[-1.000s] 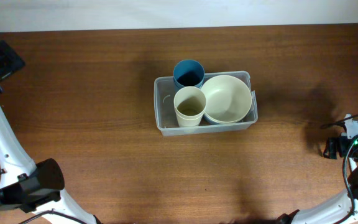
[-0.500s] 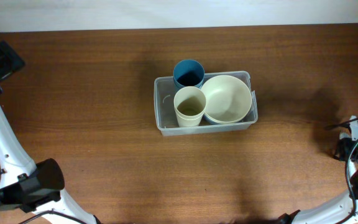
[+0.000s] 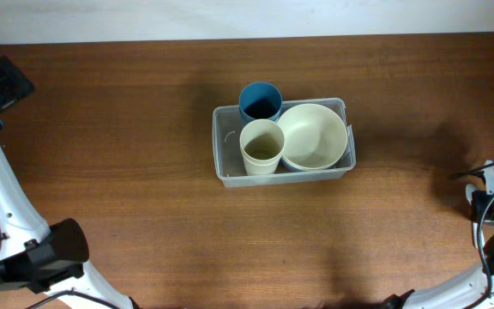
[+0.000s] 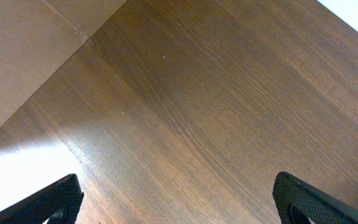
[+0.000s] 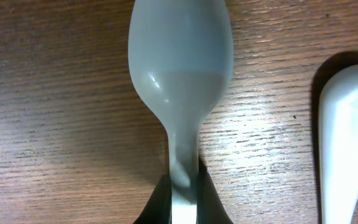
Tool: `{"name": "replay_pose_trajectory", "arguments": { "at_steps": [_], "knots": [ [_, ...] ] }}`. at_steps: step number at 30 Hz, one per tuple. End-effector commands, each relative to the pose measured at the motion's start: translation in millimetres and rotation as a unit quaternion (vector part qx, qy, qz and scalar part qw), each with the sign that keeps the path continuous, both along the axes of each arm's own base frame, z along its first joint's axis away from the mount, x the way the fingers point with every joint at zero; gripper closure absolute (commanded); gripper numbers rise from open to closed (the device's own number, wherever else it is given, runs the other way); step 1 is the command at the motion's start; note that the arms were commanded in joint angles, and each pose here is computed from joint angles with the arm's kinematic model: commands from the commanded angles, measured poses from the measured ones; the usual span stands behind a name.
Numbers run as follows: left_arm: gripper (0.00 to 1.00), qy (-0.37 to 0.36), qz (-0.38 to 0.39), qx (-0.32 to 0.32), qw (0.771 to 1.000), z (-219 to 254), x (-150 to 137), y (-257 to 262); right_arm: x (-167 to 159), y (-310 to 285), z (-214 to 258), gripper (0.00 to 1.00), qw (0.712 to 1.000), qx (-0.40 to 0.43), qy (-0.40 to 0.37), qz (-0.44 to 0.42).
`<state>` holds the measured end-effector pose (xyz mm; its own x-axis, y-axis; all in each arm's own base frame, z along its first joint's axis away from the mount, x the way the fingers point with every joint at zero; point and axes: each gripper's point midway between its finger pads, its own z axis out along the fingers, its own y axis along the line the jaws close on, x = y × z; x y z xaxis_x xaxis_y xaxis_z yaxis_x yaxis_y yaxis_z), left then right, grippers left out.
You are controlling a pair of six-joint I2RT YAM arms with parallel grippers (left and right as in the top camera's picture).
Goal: Pack container
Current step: 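Grasp the white spoon's handle with the right gripper, then lift the spoon and lower it into the container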
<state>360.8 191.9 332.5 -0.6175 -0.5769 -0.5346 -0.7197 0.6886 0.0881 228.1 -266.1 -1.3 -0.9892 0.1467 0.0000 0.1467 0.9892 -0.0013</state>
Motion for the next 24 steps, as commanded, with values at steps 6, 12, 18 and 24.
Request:
{"name": "replay_pose_trajectory", "arguments": {
  "at_steps": [6, 12, 18, 24],
  "knots": [
    [0.00, 0.006, 0.008, -0.007, 1.000, -7, 1, 2, 37, -14, 29, 0.96, 0.998, -0.001, -0.048, -0.042],
    [0.00, 0.006, 0.008, -0.007, 1.000, -7, 1, 2, 87, 1, 78, 0.96, 0.995, 0.012, -0.100, 0.002],
    [0.00, 0.006, 0.008, -0.007, 1.000, -7, 1, 2, 150, 50, 149, 0.96, 0.987, 0.028, -0.155, 0.030],
    [0.00, 0.006, 0.008, -0.007, 1.000, -7, 1, 2, 192, 134, 216, 0.96, 0.979, 0.036, -0.187, 0.073]
  ]
}}
